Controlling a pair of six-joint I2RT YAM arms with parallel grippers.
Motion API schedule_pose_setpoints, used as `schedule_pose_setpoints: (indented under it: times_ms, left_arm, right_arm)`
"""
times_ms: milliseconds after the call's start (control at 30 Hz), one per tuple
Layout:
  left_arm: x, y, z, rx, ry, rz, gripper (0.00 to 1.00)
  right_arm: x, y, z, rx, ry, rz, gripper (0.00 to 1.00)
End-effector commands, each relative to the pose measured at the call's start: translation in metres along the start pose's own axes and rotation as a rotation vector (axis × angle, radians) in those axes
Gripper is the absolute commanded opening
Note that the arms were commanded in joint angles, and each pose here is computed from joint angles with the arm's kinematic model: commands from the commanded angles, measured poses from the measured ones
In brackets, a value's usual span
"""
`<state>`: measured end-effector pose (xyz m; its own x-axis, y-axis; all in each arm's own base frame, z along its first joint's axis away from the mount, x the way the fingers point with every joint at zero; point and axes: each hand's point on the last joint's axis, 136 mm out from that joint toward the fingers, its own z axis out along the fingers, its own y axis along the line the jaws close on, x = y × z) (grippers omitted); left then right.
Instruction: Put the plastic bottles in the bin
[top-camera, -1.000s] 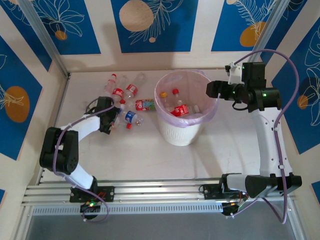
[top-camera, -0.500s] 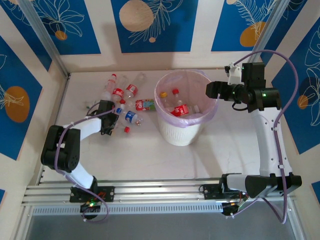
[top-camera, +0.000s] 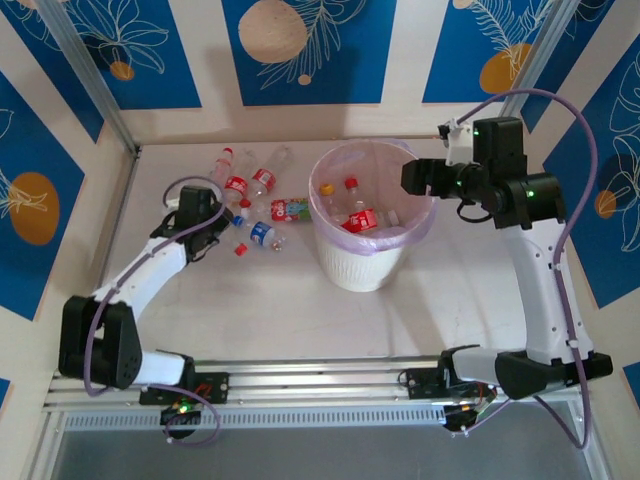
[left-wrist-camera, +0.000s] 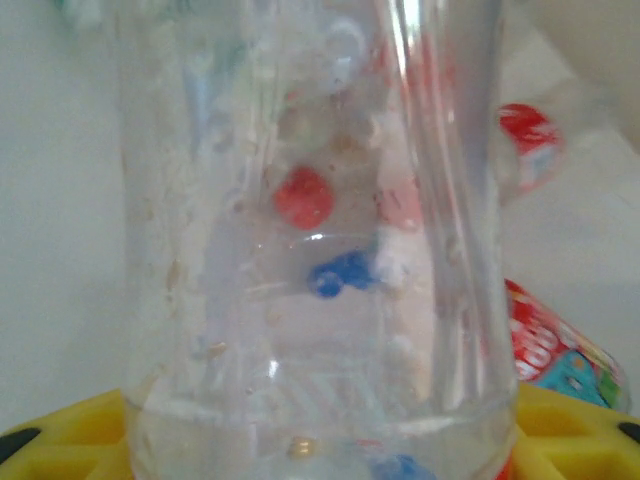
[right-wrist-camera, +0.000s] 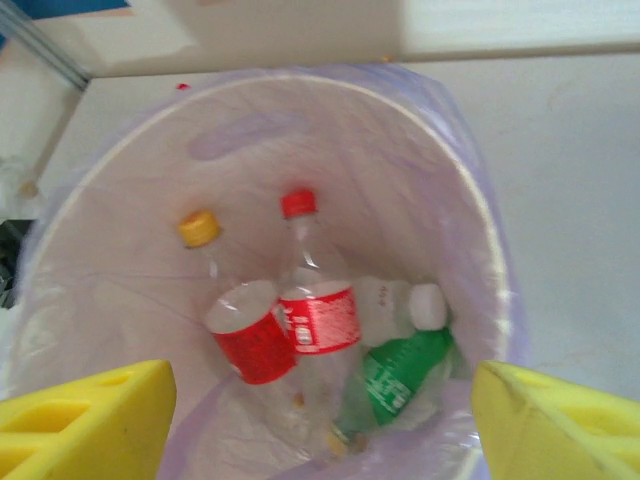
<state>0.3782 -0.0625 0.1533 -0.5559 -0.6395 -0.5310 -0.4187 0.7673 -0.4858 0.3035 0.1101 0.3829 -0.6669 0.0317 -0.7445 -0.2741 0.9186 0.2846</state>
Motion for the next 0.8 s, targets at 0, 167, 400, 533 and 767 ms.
schedule_pose_setpoints:
  times_ms: [0,167,400,533,767]
  left_arm:
    - [-0.008,-0.041,-0.032,0.167,0.025,0.280,0.45]
    - [0.001,-0.089,-0.068,0.421,0.089,0.521,0.32]
    - [0.041,-0.134,-0.117,0.858,0.197,0.737,0.12]
    - [0.042,-0.145,-0.135,0.980,0.132,0.767,0.00]
    - [0.045,-0.162,-0.163,1.195,0.077,0.747,0.00]
  right_arm:
    - [-0.014,0.048,-0.009,-0.107,-0.053,-0.056,0.78]
    - [-0.023,0.133,0.010,-0.276,-0.058,-0.219,0.78]
    - [-0.013,0.234,0.041,-0.567,0.016,-0.337,0.78]
    - [-0.016,0.245,0.068,-0.575,0.072,-0.308,0.80]
    - [-0.032,0.247,0.100,-0.644,0.102,-0.191,0.85]
